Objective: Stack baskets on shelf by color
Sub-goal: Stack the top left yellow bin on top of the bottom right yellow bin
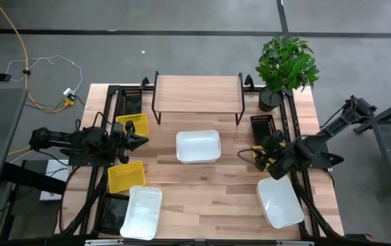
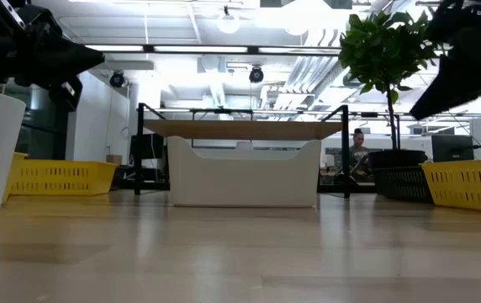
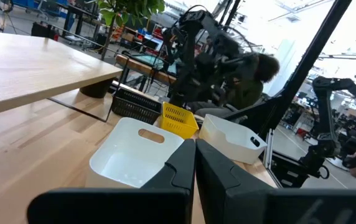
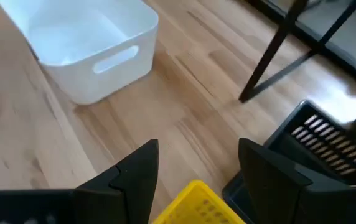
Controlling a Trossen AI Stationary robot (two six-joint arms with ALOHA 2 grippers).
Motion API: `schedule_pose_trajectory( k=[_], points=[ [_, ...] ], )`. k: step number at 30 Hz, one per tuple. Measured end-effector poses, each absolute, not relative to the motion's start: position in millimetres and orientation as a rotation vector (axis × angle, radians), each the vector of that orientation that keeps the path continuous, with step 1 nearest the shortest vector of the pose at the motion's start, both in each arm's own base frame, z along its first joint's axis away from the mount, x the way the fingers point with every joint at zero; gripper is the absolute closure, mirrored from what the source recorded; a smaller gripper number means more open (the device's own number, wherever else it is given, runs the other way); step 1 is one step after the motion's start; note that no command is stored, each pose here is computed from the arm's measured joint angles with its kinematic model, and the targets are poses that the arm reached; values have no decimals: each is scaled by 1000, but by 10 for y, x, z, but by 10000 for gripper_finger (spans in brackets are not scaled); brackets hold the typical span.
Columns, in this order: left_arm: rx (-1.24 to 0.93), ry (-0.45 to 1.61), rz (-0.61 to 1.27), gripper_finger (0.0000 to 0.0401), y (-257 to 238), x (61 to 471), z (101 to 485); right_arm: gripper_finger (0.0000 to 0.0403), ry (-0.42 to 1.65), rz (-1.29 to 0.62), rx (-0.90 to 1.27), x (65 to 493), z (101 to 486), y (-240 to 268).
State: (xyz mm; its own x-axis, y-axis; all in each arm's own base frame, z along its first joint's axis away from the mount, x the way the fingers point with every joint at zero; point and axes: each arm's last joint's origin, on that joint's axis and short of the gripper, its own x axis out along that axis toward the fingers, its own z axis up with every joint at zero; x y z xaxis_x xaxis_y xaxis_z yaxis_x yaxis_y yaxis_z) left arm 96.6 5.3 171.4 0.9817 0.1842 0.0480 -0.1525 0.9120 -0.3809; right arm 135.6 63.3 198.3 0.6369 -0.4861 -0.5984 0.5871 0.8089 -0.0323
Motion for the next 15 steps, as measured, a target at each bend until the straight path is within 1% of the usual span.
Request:
schedule_pose_trajectory(
  k=[2, 4, 8, 12, 15],
  points=[
    [-385, -83, 174, 400, 53, 966, 1714, 195, 558, -553, 182, 1381, 1961, 596],
    [-386, -84, 175, 400, 53, 966, 1714, 195, 475, -442, 173, 1429, 1971, 575],
    [-386, -90, 196, 400, 59, 965, 1716, 195, 242, -215, 108, 1506, 2033, 497],
    [-386, -92, 203, 400, 61, 965, 1716, 195, 43, -167, 48, 1479, 1982, 360],
    [-390, -126, 271, 400, 81, 958, 1735, 195, -49, -161, 68, 1443, 1911, 275]
  ],
)
